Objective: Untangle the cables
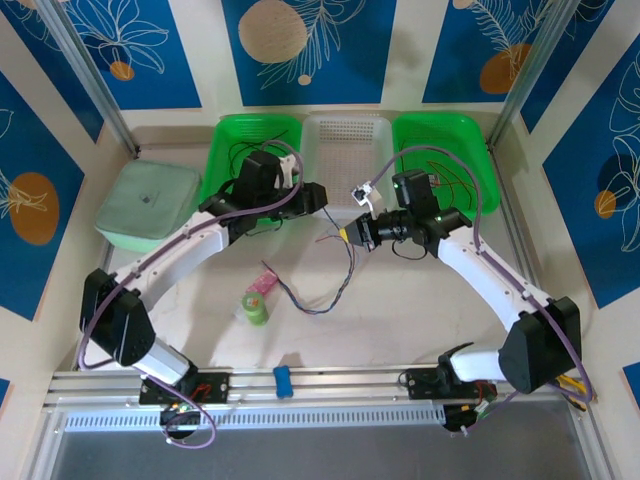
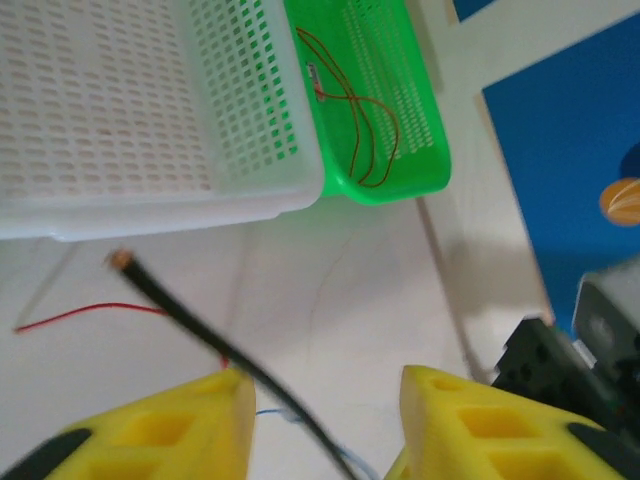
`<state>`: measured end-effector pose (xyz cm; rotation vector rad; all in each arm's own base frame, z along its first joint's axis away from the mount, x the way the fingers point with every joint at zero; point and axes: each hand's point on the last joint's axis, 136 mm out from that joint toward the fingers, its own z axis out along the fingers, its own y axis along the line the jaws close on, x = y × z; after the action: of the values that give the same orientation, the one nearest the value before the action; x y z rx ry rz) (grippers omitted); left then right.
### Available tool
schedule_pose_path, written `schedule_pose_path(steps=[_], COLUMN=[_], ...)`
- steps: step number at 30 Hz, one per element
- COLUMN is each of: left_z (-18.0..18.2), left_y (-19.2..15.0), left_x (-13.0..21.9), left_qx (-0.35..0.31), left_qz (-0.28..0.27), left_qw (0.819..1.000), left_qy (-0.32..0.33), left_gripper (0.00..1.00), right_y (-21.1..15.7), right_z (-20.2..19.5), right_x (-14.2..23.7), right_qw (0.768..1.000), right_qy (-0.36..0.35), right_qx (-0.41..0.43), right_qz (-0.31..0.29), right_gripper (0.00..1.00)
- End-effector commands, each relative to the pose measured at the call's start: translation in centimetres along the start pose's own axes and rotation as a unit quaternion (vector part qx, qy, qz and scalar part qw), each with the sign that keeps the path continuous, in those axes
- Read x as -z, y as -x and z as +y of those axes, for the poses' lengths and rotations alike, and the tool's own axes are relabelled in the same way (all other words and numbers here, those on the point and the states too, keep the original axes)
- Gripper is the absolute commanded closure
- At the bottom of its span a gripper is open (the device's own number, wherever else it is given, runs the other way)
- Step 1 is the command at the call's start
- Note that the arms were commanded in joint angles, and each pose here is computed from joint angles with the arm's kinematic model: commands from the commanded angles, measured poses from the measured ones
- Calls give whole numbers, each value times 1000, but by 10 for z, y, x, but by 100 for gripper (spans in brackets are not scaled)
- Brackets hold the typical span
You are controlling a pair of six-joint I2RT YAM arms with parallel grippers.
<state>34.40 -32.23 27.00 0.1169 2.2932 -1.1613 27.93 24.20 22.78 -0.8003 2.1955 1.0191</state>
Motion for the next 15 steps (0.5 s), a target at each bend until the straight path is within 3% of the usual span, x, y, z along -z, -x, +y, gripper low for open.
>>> schedule_pose_path(steps=[1,5,9,13,15], left_z=[-22,-24,-26,-26,-25], left_y=[3,1,2,4,4], left_x=[-4,-8,-6,-1,1], left_qx=[-17,-21,-26,-31,-31], left_qz=[3,6,0,-8,-8], left_qw=[999,999,999,999,999], left_qy=[-31,-36,-36,-30,-28], left_gripper=[71,73,100,100,100], right_y=[2,2,1,6,6], right_z=[10,11,9,0,-8], right_x=[8,10,13,25,33], right_qw=[1000,1000,1000,999,998], right_qy=[7,10,9,12,-3], right_qx=[16,19,14,-30,-33], right_qz=[-11,-15,-16,-36,-53], right_gripper=[100,100,97,70,63])
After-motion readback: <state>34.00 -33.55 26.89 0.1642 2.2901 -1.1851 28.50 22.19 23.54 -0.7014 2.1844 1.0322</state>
